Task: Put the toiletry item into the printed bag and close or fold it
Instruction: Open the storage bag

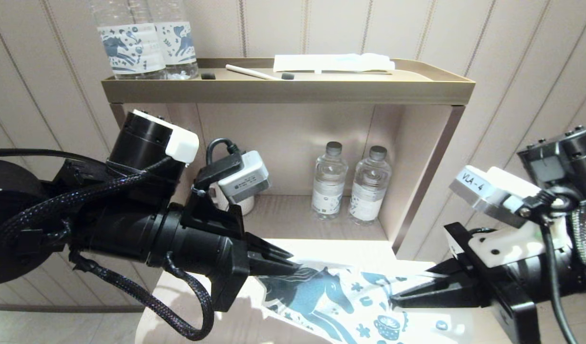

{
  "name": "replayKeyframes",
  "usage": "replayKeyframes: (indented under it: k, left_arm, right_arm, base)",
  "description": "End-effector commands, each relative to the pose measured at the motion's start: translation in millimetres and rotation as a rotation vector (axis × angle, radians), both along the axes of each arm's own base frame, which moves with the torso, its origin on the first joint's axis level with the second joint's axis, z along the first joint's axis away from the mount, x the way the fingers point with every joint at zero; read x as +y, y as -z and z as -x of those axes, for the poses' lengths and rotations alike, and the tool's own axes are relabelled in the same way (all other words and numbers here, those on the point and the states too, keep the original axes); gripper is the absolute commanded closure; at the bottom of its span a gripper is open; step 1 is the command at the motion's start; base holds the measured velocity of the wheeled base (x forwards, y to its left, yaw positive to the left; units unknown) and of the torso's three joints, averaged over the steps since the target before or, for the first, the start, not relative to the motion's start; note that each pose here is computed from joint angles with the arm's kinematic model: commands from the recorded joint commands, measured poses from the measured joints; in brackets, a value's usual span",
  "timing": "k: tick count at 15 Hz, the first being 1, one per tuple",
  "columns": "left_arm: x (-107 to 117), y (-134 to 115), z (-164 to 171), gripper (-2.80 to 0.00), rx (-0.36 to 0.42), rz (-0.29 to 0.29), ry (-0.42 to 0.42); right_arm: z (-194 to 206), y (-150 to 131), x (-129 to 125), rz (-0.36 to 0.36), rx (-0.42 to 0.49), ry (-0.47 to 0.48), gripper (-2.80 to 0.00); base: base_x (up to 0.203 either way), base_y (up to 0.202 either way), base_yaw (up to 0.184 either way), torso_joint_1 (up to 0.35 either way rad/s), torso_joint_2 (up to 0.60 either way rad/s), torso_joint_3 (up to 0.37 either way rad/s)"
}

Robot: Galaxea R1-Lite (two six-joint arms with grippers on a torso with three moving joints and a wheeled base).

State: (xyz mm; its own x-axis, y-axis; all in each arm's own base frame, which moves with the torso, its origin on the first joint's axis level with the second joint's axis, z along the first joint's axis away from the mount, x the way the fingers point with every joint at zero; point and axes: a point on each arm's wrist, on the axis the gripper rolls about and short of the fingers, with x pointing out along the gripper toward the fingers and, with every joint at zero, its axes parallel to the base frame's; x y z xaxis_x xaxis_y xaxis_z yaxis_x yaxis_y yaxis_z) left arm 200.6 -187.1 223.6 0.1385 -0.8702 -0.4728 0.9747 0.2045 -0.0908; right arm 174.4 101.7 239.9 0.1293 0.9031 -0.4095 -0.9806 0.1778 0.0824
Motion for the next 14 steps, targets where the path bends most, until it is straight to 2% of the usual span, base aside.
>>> replayKeyframes:
  k: [1, 8, 14]
  left_arm:
    - [7.1, -0.5, 0.5, 0.00, -0.004, 0.002, -0.014]
    - [21.5, 2.5, 1.3, 0.00, -0.005, -0.006, -0.048]
    - [17.7, -1.0, -4.5, 0.00, -0.016, 0.001, -0.049]
  right_arm:
    - [5.2, -1.8, -4.0, -0.007, -0.012, 0.003, 0.00]
    - [12.5, 1.3, -8.4, -0.006, -0.011, 0.007, 0.00]
    - [12.5, 1.5, -6.2, -0.006, -0.011, -0.003, 0.00]
  base:
    - [0.000, 0.000, 0.000, 0.000, 0.00, 0.000]
    - [0.000, 0.000, 0.000, 0.000, 0.00, 0.000]
    - [0.000, 0.000, 0.000, 0.000, 0.00, 0.000]
